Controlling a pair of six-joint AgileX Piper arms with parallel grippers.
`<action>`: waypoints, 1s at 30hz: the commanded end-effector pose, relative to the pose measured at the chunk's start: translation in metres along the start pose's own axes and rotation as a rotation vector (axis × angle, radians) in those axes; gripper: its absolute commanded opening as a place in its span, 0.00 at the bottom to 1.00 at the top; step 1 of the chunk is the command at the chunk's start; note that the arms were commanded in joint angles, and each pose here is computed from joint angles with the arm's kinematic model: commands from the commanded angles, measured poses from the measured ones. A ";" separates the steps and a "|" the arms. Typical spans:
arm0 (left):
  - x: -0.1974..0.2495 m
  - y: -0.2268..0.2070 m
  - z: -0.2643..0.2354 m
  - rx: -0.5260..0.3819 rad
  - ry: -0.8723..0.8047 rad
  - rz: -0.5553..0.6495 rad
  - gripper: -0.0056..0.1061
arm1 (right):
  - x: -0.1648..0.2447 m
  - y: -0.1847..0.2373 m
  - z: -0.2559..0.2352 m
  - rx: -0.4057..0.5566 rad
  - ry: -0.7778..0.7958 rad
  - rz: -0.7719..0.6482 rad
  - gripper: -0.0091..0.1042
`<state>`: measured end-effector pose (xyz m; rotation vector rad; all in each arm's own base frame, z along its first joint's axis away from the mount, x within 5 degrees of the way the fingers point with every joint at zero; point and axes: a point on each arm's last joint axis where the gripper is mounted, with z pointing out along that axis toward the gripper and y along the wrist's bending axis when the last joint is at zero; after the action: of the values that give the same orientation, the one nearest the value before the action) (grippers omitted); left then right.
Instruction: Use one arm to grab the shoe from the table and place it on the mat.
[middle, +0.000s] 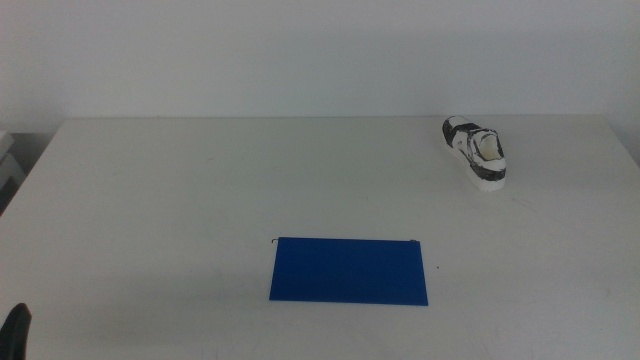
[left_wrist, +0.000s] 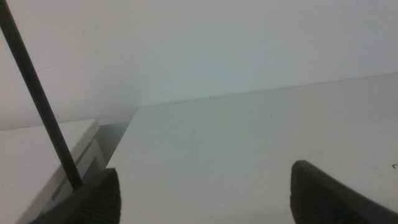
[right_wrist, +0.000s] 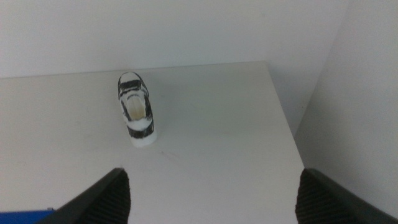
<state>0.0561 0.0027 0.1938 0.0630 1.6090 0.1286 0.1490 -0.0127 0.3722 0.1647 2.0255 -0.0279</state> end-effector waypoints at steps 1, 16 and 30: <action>-0.006 0.000 -0.001 0.000 -0.084 -0.015 0.89 | -0.039 0.003 0.006 0.003 -0.030 -0.017 0.77; -0.006 0.000 -0.001 0.000 -0.084 -0.015 0.89 | -0.143 0.042 0.150 -0.209 0.291 -0.149 0.77; -0.006 0.000 -0.001 0.000 -0.084 -0.015 0.89 | -0.131 0.086 0.290 -0.278 0.446 -0.240 0.77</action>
<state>0.0561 0.0027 0.1938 0.0630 1.6090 0.1286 0.4833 0.0288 0.3343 -0.2507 2.5497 0.1612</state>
